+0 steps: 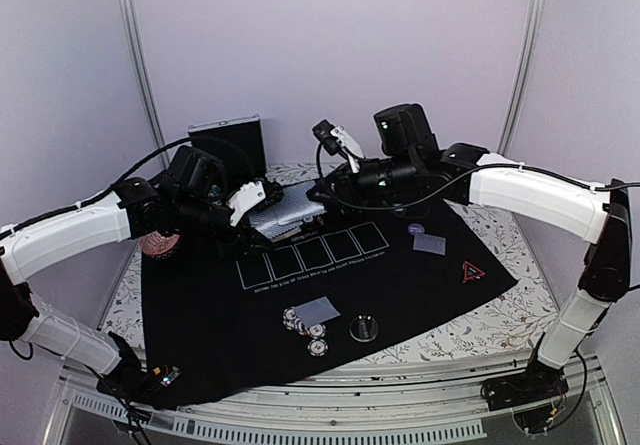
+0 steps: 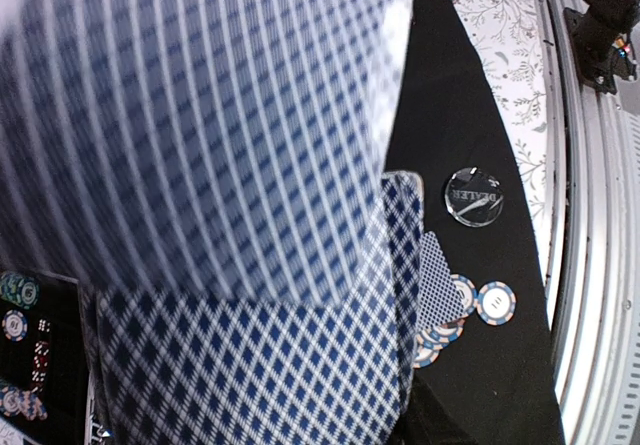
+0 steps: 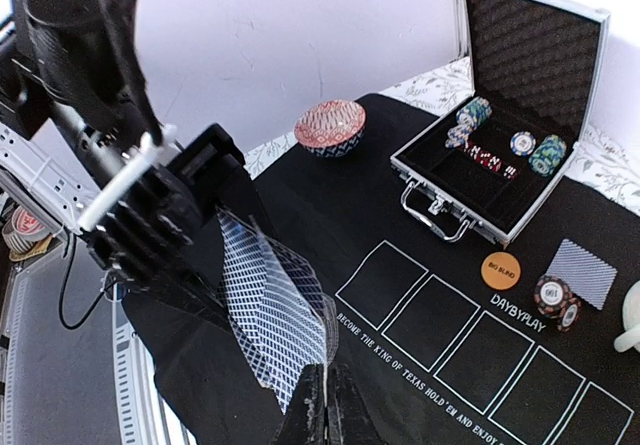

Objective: Distribute texas hold em gaming equipment
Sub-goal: Pick up the poker card from the face-down deck piles, then distribute the poker card in the big blind area.

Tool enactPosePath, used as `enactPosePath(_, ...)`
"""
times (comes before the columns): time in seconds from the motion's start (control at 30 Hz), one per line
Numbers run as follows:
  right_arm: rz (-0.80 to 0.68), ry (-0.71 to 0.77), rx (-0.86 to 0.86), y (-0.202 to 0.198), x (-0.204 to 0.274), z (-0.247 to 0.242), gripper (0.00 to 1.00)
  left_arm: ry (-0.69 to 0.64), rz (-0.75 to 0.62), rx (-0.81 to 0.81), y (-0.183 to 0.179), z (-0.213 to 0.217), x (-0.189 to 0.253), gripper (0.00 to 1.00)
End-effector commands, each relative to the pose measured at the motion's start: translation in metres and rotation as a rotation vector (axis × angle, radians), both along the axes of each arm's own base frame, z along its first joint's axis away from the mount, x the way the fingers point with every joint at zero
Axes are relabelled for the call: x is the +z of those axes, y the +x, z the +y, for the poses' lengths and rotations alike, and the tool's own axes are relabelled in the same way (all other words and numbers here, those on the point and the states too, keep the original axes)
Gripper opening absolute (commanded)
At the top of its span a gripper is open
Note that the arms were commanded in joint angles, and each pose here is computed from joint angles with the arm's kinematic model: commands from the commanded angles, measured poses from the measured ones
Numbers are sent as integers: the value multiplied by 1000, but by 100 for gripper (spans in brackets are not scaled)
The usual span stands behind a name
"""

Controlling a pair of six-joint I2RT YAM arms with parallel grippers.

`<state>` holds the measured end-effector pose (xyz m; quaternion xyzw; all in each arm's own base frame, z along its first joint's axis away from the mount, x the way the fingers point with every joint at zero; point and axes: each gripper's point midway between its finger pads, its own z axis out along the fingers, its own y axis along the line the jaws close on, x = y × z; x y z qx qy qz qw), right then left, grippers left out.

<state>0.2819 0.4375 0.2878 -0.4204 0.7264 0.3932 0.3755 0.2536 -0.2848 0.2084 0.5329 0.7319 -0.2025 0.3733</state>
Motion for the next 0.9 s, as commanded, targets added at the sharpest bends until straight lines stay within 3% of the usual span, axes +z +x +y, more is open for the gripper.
enactPosePath(0.0, -75, 90, -36, -3, 55, -31, 2, -26, -35, -5, 3, -3, 15, 43)
enactPosePath(0.1, -77, 192, -48, 2, 81, -50, 2, -26, -34, -9, 3, -3, 15, 43)
enactPosePath(0.17, -70, 268, -138, 26, 92, -67, 2, -28, -32, -7, 3, -3, 15, 43)
enactPosePath(0.3, 86, 308, -393, 88, 65, -82, 2, -34, -33, -8, 2, -4, 17, 43)
enactPosePath(0.4, 156, 286, -476, 126, 36, -67, 2, -39, -39, -7, 2, -3, 20, 43)
enactPosePath(0.53, 196, 268, -460, 170, 10, -28, 2, -42, -47, -6, 1, -2, 22, 43)
enactPosePath(0.63, 205, 208, -451, 204, -37, -3, 2, -44, -54, -5, 1, -1, 24, 43)
enactPosePath(0.87, 205, 168, -386, 247, -107, 35, 2, -46, -62, -3, 0, 0, 25, 43)
